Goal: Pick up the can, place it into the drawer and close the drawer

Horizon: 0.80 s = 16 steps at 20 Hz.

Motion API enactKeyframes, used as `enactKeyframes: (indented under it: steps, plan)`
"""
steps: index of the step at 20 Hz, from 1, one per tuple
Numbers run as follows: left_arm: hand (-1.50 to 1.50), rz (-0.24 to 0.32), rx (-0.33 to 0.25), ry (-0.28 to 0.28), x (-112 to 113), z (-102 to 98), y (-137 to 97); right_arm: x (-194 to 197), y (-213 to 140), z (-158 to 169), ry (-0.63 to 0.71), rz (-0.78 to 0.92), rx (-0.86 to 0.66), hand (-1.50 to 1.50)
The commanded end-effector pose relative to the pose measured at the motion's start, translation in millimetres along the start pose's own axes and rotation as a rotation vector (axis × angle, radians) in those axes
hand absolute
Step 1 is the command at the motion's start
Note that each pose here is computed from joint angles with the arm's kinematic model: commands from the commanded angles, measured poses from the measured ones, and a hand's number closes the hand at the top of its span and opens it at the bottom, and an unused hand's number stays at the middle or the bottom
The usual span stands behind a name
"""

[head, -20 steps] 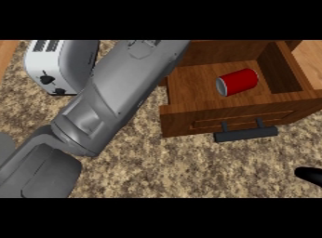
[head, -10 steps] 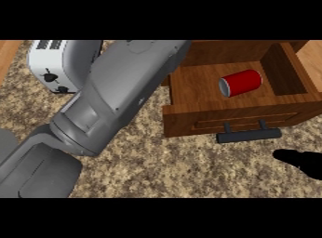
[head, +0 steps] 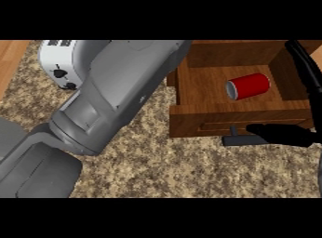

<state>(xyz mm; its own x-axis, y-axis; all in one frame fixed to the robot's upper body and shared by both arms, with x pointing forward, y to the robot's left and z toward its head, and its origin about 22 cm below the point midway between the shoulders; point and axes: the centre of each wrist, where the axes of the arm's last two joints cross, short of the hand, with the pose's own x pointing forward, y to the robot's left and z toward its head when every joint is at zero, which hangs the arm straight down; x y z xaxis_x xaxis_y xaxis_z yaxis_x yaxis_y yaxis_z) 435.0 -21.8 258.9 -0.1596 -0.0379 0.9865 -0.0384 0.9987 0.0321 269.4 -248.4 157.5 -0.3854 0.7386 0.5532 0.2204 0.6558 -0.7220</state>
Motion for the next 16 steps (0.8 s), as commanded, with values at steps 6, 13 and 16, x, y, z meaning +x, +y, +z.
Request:
enactKeyframes:
  steps: [6,13,16]
  plan:
    - [-1.50,-0.024,-0.014,-0.004,-9,-4,9,-32,60,-27,0.003,0.238,0.106,-1.50]
    - [-1.50,0.008,-0.008,0.007,10,-15,30,-31,121,-62,-0.006,0.319,0.108,-1.50]
    - [-1.50,0.004,0.021,-0.007,0,-18,41,-55,115,-78,0.001,0.365,0.094,-1.50]
